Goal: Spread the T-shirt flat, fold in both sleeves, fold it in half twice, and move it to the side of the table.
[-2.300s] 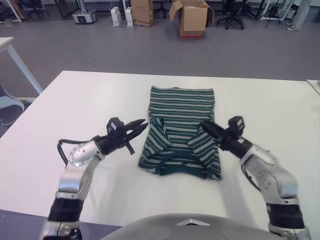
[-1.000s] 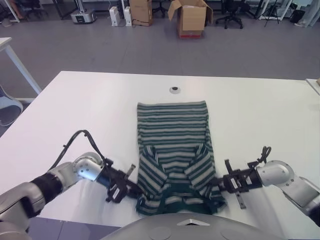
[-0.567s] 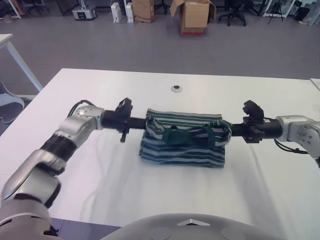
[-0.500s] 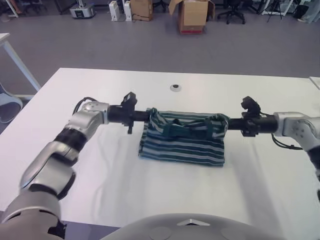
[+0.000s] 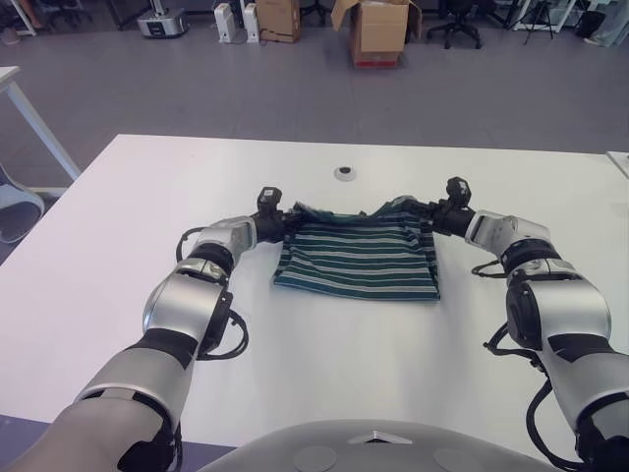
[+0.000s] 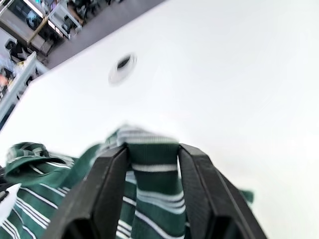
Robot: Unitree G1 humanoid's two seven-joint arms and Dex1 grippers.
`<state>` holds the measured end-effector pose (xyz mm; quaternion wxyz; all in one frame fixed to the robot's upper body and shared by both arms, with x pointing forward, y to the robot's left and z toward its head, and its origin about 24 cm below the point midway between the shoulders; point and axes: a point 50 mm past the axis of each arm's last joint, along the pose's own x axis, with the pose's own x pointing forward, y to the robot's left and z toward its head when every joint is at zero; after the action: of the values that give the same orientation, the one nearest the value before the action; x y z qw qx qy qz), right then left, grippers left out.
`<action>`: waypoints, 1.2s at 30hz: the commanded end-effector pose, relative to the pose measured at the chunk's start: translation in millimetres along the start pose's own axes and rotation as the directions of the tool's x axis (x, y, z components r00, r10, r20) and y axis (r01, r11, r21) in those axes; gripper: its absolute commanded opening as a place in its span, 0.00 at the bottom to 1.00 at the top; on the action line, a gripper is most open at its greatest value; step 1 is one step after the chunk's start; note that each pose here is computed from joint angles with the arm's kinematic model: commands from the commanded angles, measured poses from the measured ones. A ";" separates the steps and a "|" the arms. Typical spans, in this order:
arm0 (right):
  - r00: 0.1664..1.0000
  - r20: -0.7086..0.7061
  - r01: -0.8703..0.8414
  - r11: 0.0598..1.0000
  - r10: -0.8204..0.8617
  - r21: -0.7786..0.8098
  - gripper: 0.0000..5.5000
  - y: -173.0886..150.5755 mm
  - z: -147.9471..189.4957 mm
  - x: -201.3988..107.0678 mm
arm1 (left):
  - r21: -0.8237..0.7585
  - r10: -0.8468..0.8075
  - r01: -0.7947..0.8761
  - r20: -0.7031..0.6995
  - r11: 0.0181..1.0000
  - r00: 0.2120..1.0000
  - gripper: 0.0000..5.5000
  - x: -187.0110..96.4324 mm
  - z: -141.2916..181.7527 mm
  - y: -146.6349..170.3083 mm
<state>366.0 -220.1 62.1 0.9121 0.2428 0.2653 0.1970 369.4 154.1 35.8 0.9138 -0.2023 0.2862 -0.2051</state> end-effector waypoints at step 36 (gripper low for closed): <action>0.809 -0.378 -0.563 0.407 0.451 -0.720 0.32 98.9 -74.7 -44.0 | 0.894 -0.194 0.430 -0.403 0.125 0.894 0.27 -68.1 15.1 -26.0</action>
<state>295.9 -146.2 97.2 0.8010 -0.2173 0.0723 0.5531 311.2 143.9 107.4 0.7606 0.2858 0.0792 -0.5775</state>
